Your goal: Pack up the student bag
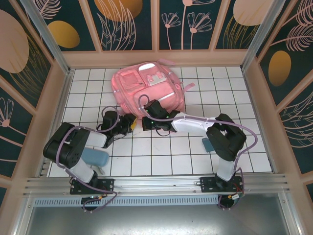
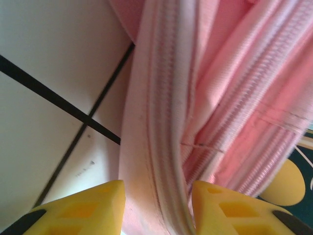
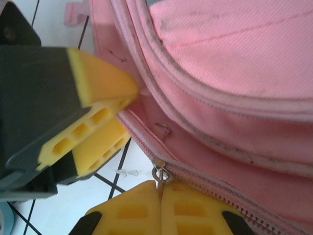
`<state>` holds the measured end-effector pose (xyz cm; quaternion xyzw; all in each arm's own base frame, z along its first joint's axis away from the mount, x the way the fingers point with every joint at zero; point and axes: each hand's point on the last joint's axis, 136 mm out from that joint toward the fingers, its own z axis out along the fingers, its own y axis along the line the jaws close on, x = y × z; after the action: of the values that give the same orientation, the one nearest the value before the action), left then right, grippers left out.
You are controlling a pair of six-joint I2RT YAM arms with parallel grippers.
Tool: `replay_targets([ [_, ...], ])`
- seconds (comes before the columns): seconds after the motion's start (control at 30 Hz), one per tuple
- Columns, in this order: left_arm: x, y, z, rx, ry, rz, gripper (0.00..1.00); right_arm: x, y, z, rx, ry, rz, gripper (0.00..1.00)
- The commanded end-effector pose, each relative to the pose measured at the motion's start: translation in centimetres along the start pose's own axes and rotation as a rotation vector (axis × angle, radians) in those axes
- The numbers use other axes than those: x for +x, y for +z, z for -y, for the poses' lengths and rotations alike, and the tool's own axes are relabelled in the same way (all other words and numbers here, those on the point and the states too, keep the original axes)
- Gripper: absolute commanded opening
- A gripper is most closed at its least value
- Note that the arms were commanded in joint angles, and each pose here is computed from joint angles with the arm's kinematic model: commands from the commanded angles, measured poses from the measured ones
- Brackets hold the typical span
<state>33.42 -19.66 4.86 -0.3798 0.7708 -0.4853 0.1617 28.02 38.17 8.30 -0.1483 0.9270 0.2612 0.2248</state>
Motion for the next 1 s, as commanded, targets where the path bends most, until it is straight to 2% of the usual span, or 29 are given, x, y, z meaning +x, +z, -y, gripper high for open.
replay_targets([
  [0.0,-0.7,0.6,1.5,0.043,0.009,0.028,0.38,0.2,-1.0,0.4,0.082,-0.051,0.005,0.00],
  [0.1,-1.3,0.6,1.3,0.031,0.016,0.061,0.31,1.2,-1.7,1.7,0.152,-0.057,-0.002,0.00],
  [0.3,-2.3,0.7,1.1,0.005,0.049,0.119,0.08,1.9,-4.2,4.4,0.298,-0.051,-0.008,0.00],
  [0.4,-2.9,0.5,1.3,-0.005,0.065,0.148,0.01,2.4,-5.5,6.6,0.412,-0.051,-0.032,0.00],
  [0.57,-3.7,0.0,1.4,-0.029,0.100,0.183,0.00,2.7,-7.9,10.8,0.577,-0.045,-0.044,0.00],
  [0.73,-4.0,-0.4,1.6,-0.034,0.122,0.192,0.00,1.0,-10.3,15.1,0.698,-0.001,0.011,0.00],
  [0.87,-3.5,0.2,2.9,-0.015,0.158,0.147,0.00,-0.4,-10.9,17.2,0.728,0.053,0.044,0.00],
  [0.97,-3.4,0.7,4.4,-0.007,0.208,0.126,0.00,-0.8,-10.6,15.5,0.671,0.043,0.040,0.00],
])
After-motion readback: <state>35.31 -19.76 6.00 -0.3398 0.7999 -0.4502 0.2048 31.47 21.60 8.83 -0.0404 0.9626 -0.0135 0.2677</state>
